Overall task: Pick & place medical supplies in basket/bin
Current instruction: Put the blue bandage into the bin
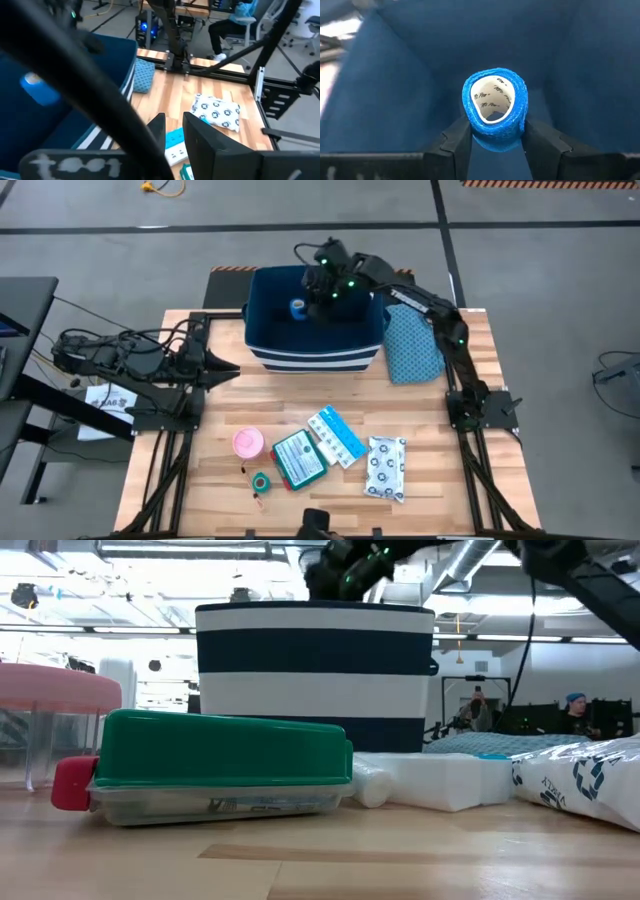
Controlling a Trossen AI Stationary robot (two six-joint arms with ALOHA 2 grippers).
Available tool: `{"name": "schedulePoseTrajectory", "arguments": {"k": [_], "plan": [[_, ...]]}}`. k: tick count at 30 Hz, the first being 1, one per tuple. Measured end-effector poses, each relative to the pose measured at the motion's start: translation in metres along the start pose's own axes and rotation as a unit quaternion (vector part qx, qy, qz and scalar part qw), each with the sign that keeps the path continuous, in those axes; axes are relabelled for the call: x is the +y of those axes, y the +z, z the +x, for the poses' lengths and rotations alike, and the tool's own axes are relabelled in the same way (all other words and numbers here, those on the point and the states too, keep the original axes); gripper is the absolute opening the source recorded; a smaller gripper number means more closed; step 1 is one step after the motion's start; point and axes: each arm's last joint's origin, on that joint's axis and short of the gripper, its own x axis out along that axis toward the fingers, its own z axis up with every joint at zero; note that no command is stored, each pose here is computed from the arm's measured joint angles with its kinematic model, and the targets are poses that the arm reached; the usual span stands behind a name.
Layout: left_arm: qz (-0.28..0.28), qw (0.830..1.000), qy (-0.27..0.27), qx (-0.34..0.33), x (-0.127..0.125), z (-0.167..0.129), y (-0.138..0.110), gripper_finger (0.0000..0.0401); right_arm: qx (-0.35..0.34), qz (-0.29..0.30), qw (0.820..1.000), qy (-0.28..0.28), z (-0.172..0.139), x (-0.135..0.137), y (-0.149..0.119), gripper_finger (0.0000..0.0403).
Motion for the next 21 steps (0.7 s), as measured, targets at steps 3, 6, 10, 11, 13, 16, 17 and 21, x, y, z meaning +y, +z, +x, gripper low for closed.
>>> {"name": "schedulePoseTrajectory", "arguments": {"k": [3,6,10,11,13,16,17,21], "plan": [[-0.002,1.0,0.01,-0.003,0.001,0.0,0.0,0.0056,0.025,0.012,1.0,0.006,0.021,-0.006,-0.008,0.0147],[-0.005,1.0,0.013,-0.004,0.001,0.0,0.0,0.0056,0.051,0.022,0.998,0.013,0.039,-0.008,-0.017,0.0146],[-0.006,1.0,0.019,-0.006,0.001,0.0,0.0,0.0056,0.084,0.031,0.996,0.023,0.058,-0.008,-0.027,0.0145],[-0.006,1.0,0.019,-0.006,0.001,0.0,0.0,0.0056,0.093,0.034,0.995,0.025,0.06,-0.007,-0.029,0.0146],[-0.006,1.0,0.019,-0.006,0.001,0.0,0.0,0.0056,0.105,0.032,0.994,0.024,0.062,-0.007,-0.032,0.0149],[-0.006,1.0,0.019,-0.006,0.001,0.0,0.0,0.0056,0.122,0.017,0.992,0.006,0.072,-0.005,-0.035,0.0151],[-0.006,1.0,0.019,-0.006,0.001,0.0,0.0,0.0056,0.133,0.02,0.991,0.003,0.074,-0.005,-0.038,0.0151],[-0.007,1.0,0.019,-0.007,0.001,0.0,0.001,0.0056,0.147,0.022,0.989,0.001,0.081,-0.007,-0.043,0.0151]]}}
